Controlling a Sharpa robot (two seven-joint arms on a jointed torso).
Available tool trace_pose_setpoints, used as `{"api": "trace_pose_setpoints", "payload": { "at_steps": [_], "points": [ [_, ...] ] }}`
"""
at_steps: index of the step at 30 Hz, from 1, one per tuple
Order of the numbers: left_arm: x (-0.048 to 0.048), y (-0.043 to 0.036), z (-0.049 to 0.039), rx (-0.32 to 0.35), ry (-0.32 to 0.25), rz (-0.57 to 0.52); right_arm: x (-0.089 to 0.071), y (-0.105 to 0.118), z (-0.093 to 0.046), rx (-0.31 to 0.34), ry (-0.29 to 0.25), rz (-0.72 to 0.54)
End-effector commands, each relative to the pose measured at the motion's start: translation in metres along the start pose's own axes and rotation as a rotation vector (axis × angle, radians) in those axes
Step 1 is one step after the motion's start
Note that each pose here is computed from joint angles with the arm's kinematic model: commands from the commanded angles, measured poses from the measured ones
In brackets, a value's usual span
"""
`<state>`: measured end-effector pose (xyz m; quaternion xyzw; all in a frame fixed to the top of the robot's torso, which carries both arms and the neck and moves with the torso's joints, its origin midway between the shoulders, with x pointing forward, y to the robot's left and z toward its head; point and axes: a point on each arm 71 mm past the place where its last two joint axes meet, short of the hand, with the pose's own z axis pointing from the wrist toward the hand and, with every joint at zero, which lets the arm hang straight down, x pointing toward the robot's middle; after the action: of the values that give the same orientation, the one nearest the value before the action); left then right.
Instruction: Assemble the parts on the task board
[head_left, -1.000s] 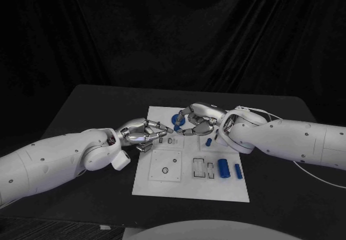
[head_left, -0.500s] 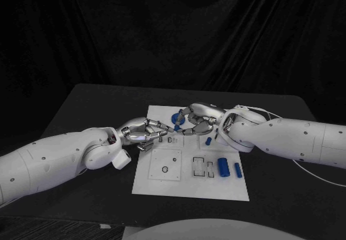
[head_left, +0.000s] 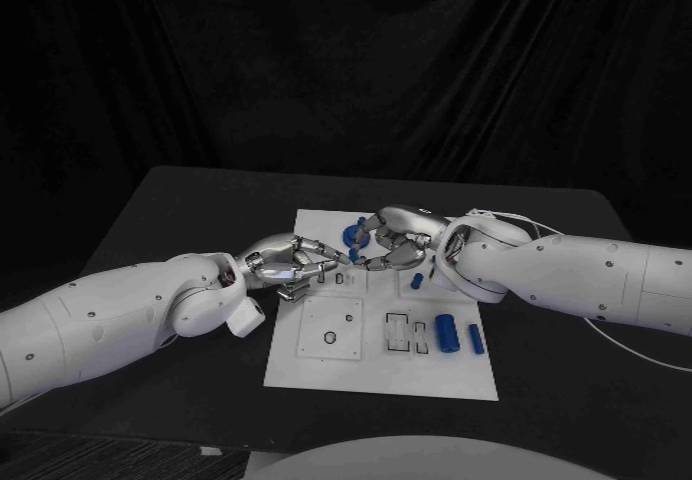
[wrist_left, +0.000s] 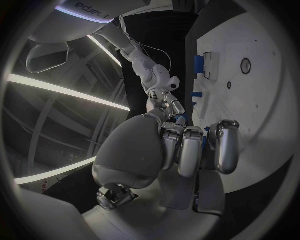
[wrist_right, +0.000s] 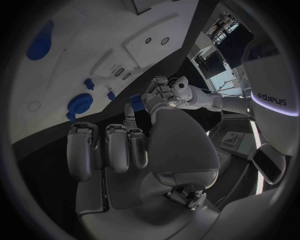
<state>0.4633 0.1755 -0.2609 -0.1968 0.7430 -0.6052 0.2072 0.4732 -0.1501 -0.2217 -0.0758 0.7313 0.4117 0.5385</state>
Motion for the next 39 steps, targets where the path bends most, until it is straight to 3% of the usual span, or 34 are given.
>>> {"api": "trace_pose_setpoints", "payload": {
  "at_steps": [1, 39],
  "points": [
    [0.0024, -0.0024, 0.0019, 0.023, 0.019, -0.009, 0.0030, -0.0012, 0.0003, 0.021, 0.018, 0.005],
    [0.0028, -0.0008, 0.0034, 0.003, 0.033, -0.013, 0.0072, 0.0021, 0.0030, 0.012, 0.033, 0.010]
  ]
}}
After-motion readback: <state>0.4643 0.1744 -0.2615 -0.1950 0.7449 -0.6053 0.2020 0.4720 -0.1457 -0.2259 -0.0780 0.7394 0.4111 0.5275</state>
